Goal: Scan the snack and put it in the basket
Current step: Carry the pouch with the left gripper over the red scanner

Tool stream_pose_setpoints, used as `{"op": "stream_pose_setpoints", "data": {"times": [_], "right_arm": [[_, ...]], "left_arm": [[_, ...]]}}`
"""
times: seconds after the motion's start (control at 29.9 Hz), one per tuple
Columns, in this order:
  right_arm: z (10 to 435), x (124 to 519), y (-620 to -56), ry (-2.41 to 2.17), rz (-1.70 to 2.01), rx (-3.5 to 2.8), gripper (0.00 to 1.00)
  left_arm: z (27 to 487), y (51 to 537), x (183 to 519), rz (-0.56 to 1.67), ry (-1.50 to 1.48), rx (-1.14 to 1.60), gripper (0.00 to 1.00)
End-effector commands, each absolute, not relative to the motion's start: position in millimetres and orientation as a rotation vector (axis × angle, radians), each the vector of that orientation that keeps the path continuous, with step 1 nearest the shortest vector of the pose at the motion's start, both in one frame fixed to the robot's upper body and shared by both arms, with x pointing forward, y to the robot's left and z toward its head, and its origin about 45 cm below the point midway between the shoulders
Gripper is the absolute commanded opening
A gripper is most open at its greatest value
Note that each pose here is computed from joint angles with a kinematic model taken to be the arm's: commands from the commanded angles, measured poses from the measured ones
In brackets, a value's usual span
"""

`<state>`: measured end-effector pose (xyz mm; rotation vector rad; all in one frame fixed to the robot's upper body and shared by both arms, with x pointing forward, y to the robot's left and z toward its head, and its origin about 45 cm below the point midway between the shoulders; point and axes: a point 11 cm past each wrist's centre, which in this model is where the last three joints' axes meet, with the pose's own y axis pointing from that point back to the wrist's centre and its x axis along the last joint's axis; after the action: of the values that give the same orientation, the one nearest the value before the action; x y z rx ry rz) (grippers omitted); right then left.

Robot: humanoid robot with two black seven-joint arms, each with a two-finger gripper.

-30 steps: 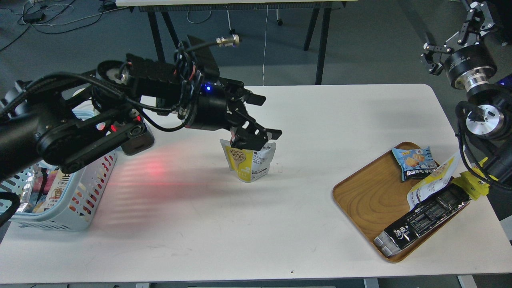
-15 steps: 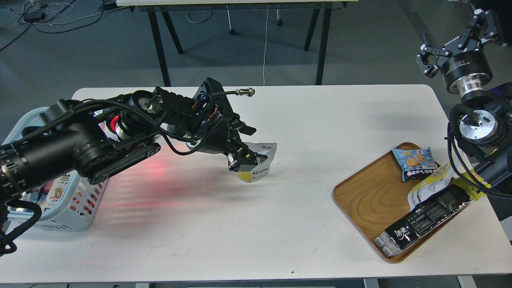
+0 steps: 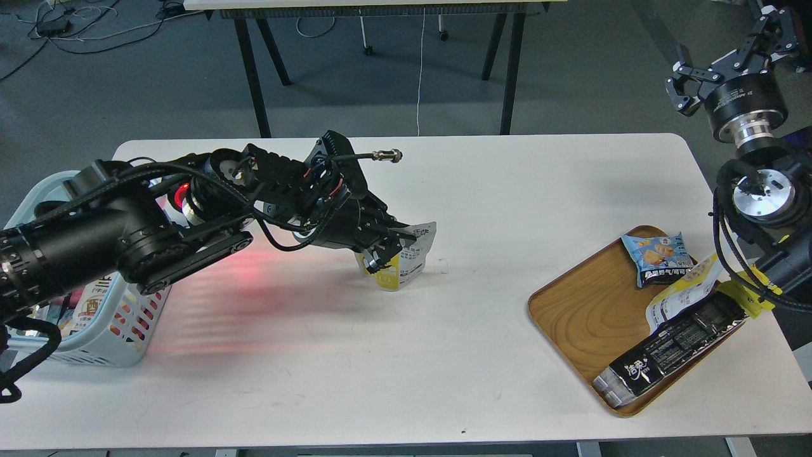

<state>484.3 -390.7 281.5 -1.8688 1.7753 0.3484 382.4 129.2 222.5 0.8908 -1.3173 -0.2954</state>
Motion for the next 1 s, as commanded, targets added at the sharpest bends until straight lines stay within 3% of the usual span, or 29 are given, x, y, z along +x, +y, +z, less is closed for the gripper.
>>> {"op": "stream_pose_setpoints", "data": {"times": [0.0,0.3,0.7,0.97], "right_arm": [[284,485,-391,1.771,0.344,-1.870,0.99],[301,488,-397,1.763,0.300,-1.865,0.99],[307,489,-397,1.750,0.288,-1.870,0.99],[308,490,-396,1.744,0.288,-1.872,0.99]], "left_arm": [[220,131,381,-0.296,-1.310,0.893,0.00],[240,149,371,-0.307,-1.336,0.869,0.00],[281,265,383,-0.178,-1.320,1.107,0.00],[285,308,386,-0.136,-1.277,1.212,0.00]]}}
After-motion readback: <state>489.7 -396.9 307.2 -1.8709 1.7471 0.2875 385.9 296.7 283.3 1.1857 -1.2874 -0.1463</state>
